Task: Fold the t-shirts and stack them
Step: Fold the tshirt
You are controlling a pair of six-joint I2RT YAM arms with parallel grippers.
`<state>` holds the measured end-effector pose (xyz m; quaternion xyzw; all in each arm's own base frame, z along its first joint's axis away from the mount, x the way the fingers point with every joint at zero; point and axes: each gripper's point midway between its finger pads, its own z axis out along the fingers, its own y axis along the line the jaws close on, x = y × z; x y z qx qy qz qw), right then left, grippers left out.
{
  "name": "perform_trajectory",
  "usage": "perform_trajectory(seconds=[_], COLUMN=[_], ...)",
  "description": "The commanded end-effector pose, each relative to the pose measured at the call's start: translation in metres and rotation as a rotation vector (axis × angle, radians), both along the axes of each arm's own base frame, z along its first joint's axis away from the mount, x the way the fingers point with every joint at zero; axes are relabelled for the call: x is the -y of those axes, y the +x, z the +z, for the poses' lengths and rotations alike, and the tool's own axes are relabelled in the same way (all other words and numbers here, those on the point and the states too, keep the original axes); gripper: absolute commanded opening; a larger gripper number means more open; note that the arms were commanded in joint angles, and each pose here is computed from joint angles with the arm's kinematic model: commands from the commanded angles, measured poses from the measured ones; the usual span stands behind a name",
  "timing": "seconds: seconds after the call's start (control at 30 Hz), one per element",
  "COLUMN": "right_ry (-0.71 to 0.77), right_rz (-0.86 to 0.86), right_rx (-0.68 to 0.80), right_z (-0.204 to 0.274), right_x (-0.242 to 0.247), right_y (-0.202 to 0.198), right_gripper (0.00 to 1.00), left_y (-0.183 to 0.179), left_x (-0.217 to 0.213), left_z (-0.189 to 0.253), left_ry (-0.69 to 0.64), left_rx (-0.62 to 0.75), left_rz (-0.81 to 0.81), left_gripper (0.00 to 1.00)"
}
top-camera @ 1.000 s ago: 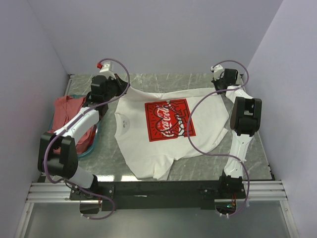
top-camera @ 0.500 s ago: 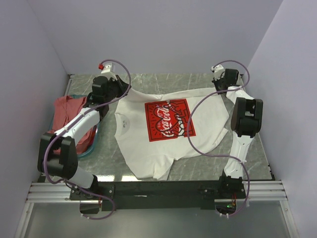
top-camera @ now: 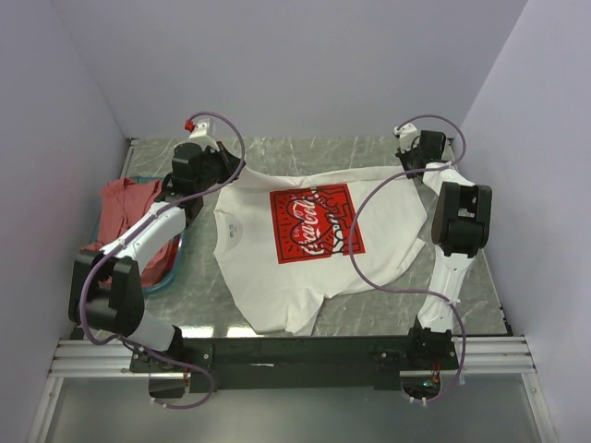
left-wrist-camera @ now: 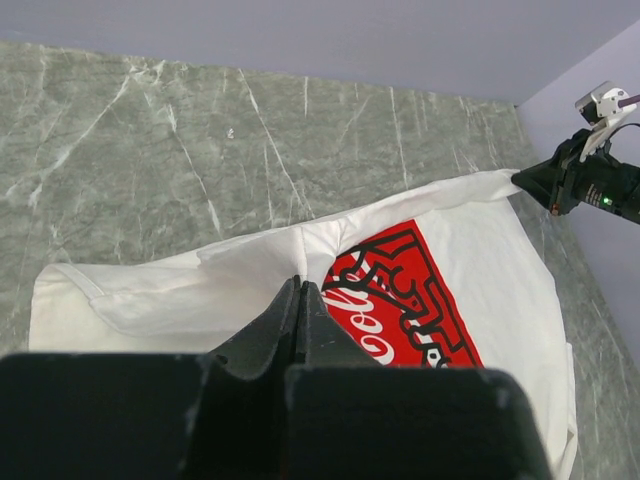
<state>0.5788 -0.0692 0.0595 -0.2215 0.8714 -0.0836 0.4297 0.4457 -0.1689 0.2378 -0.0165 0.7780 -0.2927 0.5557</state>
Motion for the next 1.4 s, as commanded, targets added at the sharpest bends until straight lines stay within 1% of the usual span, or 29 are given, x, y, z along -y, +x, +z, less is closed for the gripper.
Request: perform_trajectory(seconds=[0.0,0.63,0.93,1.07,1.37], right_ry=[-0.027,-0.048,-0.047,-0.063,-0.104], right_rz=[0.0,-0.001,-0.002,0.008,0.024], right_rx=[0.097,0.082,0.082,0.068,0.016], right_z=[0.044,0.036,0.037,0.033,0.017], right_x=[0.007,0.015,0.016,0.017,0.02], right_y=[0.005,-0.005,-0.004,-0.006,-0.014], right_gripper=[0.11,0.13,0.13,0.13,0.13], left_y=[-0.007,-0.019,-0.035,-0.039,-0.043], left_x=[0.001,0.003,0.006,0.011,0.015], left_z=[0.022,0.021,0.003,-0.005,-0.007], left_ry=[-0.005,0.004,0.009,0.012,0.023], left_rx=[0.066,0.056,0.0,-0.019,-0.031], left_rz=[-0.012,-0.032,-0.064,-0.081,-0.092], left_gripper=[0.0,0.0,0.0,0.0,0.0])
